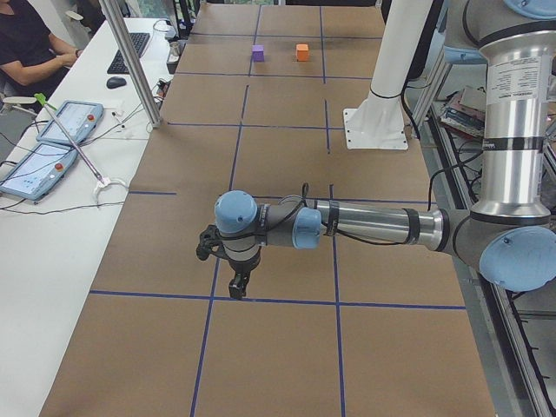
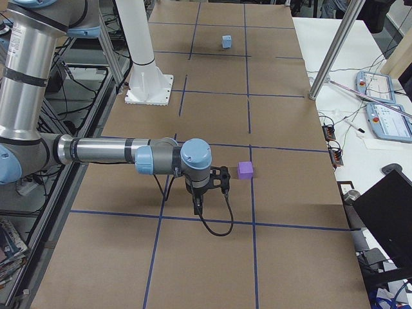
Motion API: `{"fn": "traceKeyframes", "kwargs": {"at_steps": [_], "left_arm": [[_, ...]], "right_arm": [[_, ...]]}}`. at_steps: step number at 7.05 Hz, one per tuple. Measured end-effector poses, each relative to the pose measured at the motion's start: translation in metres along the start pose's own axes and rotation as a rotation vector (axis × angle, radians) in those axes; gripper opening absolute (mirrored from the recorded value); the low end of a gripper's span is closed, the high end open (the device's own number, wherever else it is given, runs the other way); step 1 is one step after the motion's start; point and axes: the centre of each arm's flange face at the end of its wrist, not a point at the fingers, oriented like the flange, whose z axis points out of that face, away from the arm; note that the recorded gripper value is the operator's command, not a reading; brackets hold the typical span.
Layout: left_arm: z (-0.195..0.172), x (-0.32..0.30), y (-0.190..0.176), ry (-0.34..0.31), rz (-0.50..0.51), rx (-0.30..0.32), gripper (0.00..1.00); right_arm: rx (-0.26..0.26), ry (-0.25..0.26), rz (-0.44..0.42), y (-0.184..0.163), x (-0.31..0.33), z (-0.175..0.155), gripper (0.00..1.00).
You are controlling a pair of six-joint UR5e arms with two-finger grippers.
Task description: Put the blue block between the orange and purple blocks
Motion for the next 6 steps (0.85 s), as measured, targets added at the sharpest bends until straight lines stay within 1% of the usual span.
{"fn": "traceKeyframes", "kwargs": {"at_steps": [2,4,5,6], "left_arm": [[0.001,0.005,0.001,0.043,-0.012,0.006,1.0],[0.01,0.02,-0.003,0.061,-0.055,-0.003,1.0],[0.023,0.047,-0.015,0.07,-0.076,-0.01,1.0],[0.042,0.084,-0.026,0.081,-0.132,-0.02,1.0]], "right_arm": [[0.001,-0.002,-0.002,0.0,0.0,0.0,1.0],[-0.001,-0.002,-0.002,0.0,0.0,0.001,1.0],[0.0,-0.001,-0.005,0.0,-0.001,0.0,1.0],[0.0,0.0,-0.008,-0.001,-0.002,0.0,1.0]]}}
